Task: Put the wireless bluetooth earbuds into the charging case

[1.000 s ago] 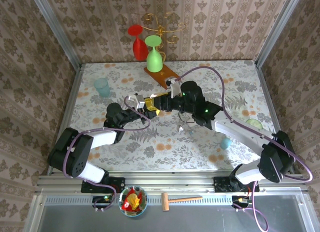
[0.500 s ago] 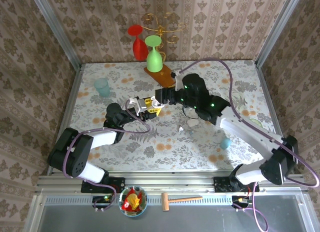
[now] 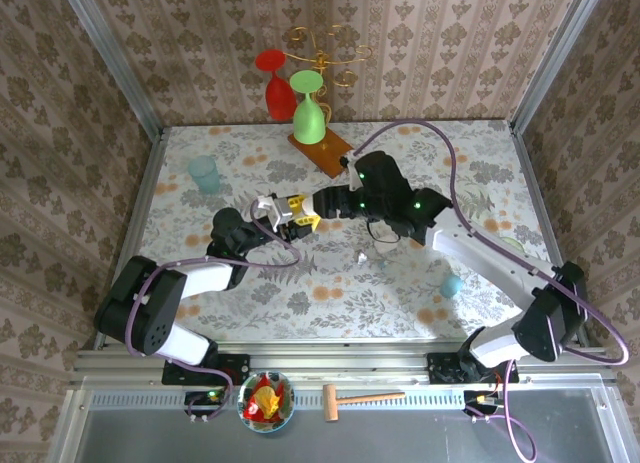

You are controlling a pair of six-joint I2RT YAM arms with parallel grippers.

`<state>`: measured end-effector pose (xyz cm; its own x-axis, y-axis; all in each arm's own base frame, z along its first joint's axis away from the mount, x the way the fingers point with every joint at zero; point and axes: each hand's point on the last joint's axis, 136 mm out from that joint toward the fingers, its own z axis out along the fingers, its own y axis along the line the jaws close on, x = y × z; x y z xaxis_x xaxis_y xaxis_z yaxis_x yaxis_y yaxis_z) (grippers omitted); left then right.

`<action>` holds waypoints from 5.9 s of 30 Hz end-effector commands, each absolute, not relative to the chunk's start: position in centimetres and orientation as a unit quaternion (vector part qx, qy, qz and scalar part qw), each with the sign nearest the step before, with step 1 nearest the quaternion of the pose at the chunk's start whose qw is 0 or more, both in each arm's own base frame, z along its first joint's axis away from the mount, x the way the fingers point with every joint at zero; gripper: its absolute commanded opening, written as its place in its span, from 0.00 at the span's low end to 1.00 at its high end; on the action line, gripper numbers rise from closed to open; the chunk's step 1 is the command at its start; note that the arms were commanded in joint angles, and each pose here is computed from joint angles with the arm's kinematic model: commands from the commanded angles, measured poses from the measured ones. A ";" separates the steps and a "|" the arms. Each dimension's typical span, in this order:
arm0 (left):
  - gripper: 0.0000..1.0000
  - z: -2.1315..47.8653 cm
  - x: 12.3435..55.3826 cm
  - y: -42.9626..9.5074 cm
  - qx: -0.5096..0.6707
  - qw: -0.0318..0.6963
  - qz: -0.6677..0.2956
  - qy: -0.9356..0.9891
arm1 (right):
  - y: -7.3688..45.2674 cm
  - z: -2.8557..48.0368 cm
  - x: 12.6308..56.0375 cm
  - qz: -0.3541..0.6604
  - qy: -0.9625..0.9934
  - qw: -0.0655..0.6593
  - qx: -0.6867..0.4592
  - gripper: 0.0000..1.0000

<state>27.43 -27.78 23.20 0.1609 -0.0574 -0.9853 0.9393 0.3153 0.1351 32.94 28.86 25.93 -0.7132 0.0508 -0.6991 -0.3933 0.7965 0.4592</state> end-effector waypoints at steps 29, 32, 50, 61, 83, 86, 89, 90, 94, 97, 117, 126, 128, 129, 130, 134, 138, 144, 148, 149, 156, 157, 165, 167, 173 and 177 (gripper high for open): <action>0.70 25.9 28.0 -27.4 0.398 0.669 -0.369 0.508 | 29.6 26.7 34.1 0.629 0.733 0.253 0.054 0.29; 0.85 23.4 28.9 -26.9 0.411 0.658 -0.316 0.546 | 27.0 23.5 36.2 0.546 0.778 0.301 0.077 0.30; 1.00 16.2 28.1 -27.8 0.462 0.580 -0.262 0.617 | 22.3 6.4 49.2 0.309 0.894 0.282 0.160 0.33; 1.00 16.2 28.4 -27.9 0.454 0.576 -0.264 0.627 | 19.0 6.5 50.2 0.228 0.916 0.303 0.136 0.67; 1.00 16.5 28.5 -28.1 0.454 0.560 -0.271 0.638 | 14.5 6.4 32.3 -0.034 0.984 0.094 -0.148 0.99; 1.00 16.6 28.5 -28.0 0.454 0.561 -0.271 0.637 | 14.7 5.2 32.4 -0.032 0.984 0.084 -0.151 0.97; 1.00 16.6 28.4 -28.0 0.455 0.558 -0.270 0.640 | 14.9 4.6 32.8 -0.036 0.985 0.078 -0.150 0.94; 1.00 16.6 28.4 -27.9 0.454 0.558 -0.269 0.640 | 14.8 4.3 32.9 -0.038 0.985 0.071 -0.149 0.92; 1.00 16.7 28.3 -27.9 0.453 0.559 -0.268 0.640 | 15.0 3.1 33.3 -0.037 0.988 0.058 -0.141 0.86; 1.00 16.7 28.4 -27.9 0.453 0.559 -0.268 0.641 | 15.0 2.3 33.5 -0.042 0.988 0.050 -0.140 0.80; 0.96 17.2 32.2 -21.4 0.166 0.405 -0.390 0.810 | 22.7 11.2 33.7 -0.044 0.858 0.305 -0.412 0.56; 0.83 16.3 25.8 -24.0 0.157 0.207 -0.455 0.852 | 30.5 16.4 30.1 0.075 0.731 0.412 -0.538 0.58; 0.81 16.8 24.9 -24.8 0.169 0.194 -0.463 0.848 | 31.1 17.1 29.7 0.091 0.719 0.421 -0.545 0.58; 0.79 17.1 24.5 -25.3 0.170 0.189 -0.472 0.844 | 31.3 17.4 29.6 0.094 0.714 0.423 -0.549 0.58; 0.78 17.5 24.4 -25.5 0.169 0.187 -0.481 0.840 | 31.4 17.4 29.6 0.094 0.711 0.423 -0.554 0.59; 0.76 18.7 23.0 -27.2 0.190 0.175 -0.509 0.821 | 31.7 17.4 29.3 0.099 0.700 0.428 -0.563 0.59; 0.69 19.2 22.9 -28.2 0.198 0.182 -0.522 0.809 | 32.3 17.7 28.6 0.128 0.691 0.434 -0.564 0.59; 0.55 19.2 23.3 -29.0 0.201 0.182 -0.529 0.804 | 32.8 18.4 27.5 0.155 0.674 0.439 -0.574 0.60; 0.45 19.2 23.3 -29.6 0.202 0.175 -0.539 0.799 | 32.7 18.6 27.2 0.157 0.667 0.440 -0.580 0.60; 0.41 19.1 23.4 -29.7 0.202 0.174 -0.539 0.799 | 32.7 18.6 27.1 0.159 0.664 0.441 -0.582 0.60; 0.07 19.5 23.7 -29.6 0.202 0.190 -0.537 0.797 | 32.6 18.3 26.2 0.166 0.659 0.430 -0.594 0.65; 0.05 19.8 24.0 -29.6 0.203 0.203 -0.537 0.793 | 32.5 18.9 26.2 0.167 0.658 0.438 -0.590 0.70; 0.03 24.1 26.0 -29.4 0.202 0.353 -0.581 0.705 | 29.9 27.5 25.9 0.332 0.637 0.545 -0.432 0.90; 0.03 25.3 26.4 -29.3 0.199 0.384 -0.584 0.687 | 28.4 29.7 26.7 0.385 0.637 0.565 -0.356 0.91; 0.02 30.2 27.6 -28.4 0.155 0.477 -0.630 0.592 | 23.9 34.2 29.5 0.563 0.596 0.561 -0.113 0.88; 0.02 30.8 27.7 -28.8 0.143 0.480 -0.648 0.574 | 22.7 35.5 30.3 0.650 0.539 0.535 -0.035 0.88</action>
<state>28.24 -29.17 27.21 -0.5685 -0.3488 -0.7450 0.7334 0.1954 -0.6511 31.56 23.68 30.41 -0.3526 0.4446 -0.8234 -0.7146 0.4402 0.5436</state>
